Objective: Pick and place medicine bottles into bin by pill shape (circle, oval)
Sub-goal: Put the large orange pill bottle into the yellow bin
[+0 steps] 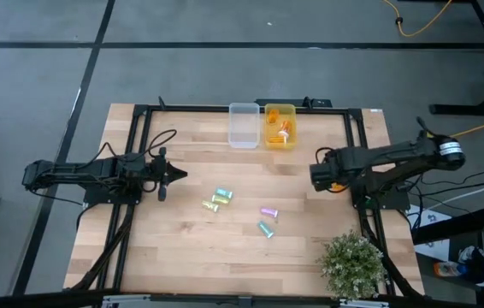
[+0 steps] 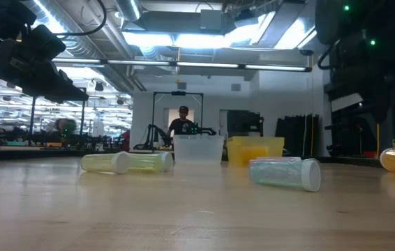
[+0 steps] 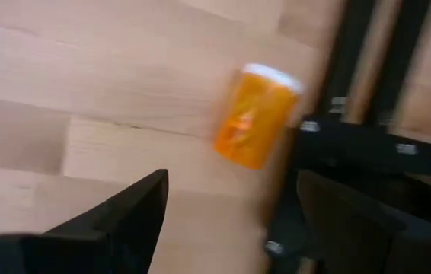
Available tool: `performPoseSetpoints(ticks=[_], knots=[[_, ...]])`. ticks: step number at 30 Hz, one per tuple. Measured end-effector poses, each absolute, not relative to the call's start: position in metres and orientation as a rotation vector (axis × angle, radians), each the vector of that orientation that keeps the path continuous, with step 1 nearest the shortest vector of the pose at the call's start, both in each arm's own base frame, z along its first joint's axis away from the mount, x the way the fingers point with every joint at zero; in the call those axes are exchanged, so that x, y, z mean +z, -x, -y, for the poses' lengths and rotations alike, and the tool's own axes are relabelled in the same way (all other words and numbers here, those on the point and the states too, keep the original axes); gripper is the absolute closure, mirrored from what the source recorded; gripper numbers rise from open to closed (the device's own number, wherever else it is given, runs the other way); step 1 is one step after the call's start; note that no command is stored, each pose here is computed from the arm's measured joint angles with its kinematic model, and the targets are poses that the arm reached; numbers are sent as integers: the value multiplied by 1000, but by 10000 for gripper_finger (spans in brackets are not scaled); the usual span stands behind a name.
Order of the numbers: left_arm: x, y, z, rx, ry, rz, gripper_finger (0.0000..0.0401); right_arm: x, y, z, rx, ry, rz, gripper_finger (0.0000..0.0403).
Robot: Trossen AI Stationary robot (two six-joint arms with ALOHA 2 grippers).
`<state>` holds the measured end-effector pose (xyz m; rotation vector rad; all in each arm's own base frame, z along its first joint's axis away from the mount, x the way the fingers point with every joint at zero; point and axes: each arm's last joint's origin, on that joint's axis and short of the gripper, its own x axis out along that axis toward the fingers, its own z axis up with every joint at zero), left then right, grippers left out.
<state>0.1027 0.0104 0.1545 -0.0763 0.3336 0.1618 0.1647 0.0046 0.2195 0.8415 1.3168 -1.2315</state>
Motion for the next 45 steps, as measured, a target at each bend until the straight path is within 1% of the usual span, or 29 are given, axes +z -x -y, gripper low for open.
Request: performPoseSetpoints(ticks=[5,11,15,22,30,34,39,45], knots=[[154,-103,-10,162,78,-334,378,197,-156,0,-1288,-830,-1353,109],[154,-103,-10,162,78,-334,378,194,-161,10,-1372,-797,-1352,115],[154,-103,-10,162,78,-334,378,191,-162,17,-1398,-873,-1381,115],[154,-103,-10,162,78,-334,378,184,-168,29,-1336,-948,-1462,115],[154,-103,-10,162,78,-334,378,169,-168,43,-1439,-918,-1550,116],[154,-103,-10,162,77,-334,378,161,-172,46,-1438,-925,-1583,120],[155,-103,-10,162,78,-333,378,149,-178,49,-1387,-960,-1568,122],[155,-103,-10,162,77,-334,378,130,-174,49,-1360,-1008,-1539,123]])
